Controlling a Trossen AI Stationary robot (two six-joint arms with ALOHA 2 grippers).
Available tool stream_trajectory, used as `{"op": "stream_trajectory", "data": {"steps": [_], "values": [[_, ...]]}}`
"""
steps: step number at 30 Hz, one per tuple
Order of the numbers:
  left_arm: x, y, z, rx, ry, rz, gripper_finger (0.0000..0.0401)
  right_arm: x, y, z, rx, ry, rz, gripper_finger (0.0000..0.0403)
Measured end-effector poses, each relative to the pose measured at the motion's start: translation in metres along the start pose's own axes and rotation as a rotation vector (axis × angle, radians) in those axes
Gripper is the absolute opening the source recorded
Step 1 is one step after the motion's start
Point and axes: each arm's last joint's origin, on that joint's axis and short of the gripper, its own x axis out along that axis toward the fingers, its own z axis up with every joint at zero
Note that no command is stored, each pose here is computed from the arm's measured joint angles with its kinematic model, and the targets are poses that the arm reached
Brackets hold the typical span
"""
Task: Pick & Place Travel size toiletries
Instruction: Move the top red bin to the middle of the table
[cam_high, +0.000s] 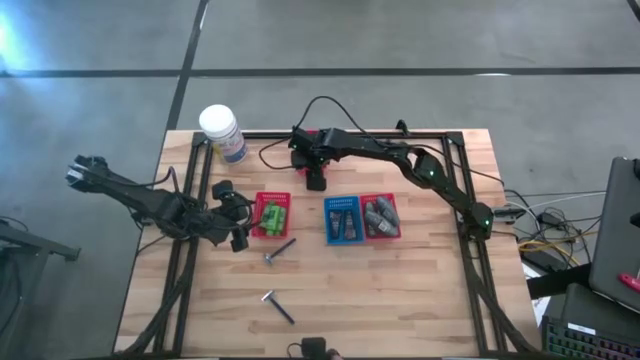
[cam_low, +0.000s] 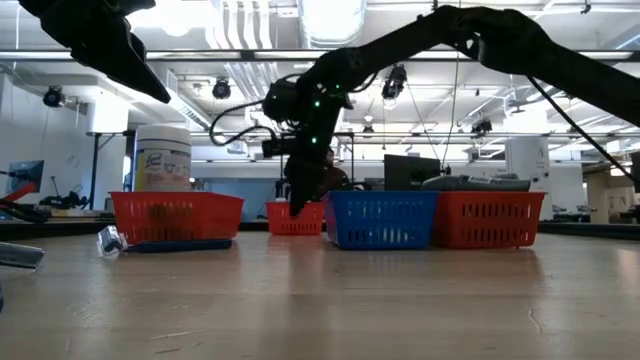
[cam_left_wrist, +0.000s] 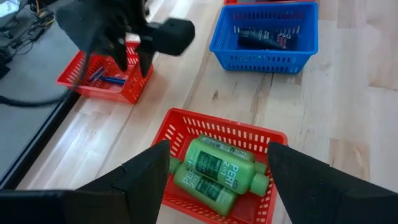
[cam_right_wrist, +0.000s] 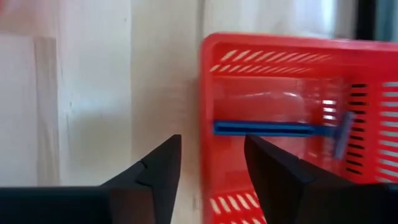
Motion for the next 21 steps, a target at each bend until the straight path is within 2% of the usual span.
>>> {"op": "stream_trajectory", "data": {"steps": [9, 14, 21], "values": [[0.000, 0.000, 0.000, -0.002, 0.000, 0.000, 0.0273, 0.005, 0.001, -0.002, -0.002, 0.012, -0.020, 0.0126], [0.000, 0.000, 0.000, -0.002, 0.000, 0.000, 0.0273, 0.004, 0.005, -0.006, -0.008, 0.062, 0.003, 0.0079], [0.000, 0.000, 0.000, -0.002, 0.000, -0.001, 0.0273, -0.001, 0.014, -0.001, -0.026, 0.055, 0.006, 0.0014]]}}
